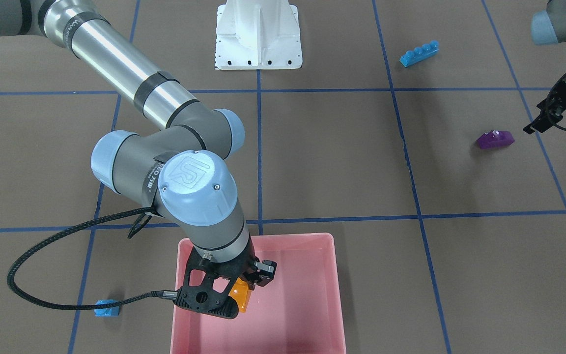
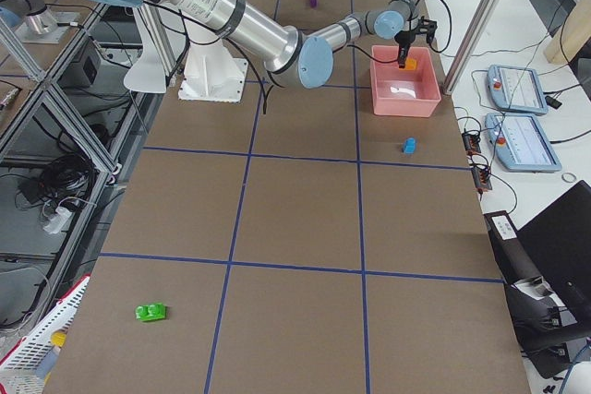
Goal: Put all blocks into box
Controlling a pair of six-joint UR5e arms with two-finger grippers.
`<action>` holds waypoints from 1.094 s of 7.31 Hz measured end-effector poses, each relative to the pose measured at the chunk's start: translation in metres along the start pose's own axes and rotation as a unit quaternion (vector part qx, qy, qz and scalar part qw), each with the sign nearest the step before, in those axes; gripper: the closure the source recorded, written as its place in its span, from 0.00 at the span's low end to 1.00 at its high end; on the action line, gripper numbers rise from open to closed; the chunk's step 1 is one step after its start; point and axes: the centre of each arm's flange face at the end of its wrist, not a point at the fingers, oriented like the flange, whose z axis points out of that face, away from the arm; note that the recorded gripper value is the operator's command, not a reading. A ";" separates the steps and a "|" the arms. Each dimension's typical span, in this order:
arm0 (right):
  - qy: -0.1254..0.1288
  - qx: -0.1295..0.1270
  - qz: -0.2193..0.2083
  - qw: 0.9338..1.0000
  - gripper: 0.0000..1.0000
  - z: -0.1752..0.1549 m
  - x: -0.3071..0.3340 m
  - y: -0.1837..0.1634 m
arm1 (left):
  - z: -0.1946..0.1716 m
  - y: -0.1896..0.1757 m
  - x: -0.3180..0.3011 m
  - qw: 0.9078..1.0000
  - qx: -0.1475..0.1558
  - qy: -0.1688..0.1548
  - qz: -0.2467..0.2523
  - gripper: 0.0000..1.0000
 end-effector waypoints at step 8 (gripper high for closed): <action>-0.054 -0.026 -0.019 0.998 0.00 -0.048 0.131 -0.064 | 0.067 0.023 0.046 0.991 0.027 -0.011 -0.128 0.00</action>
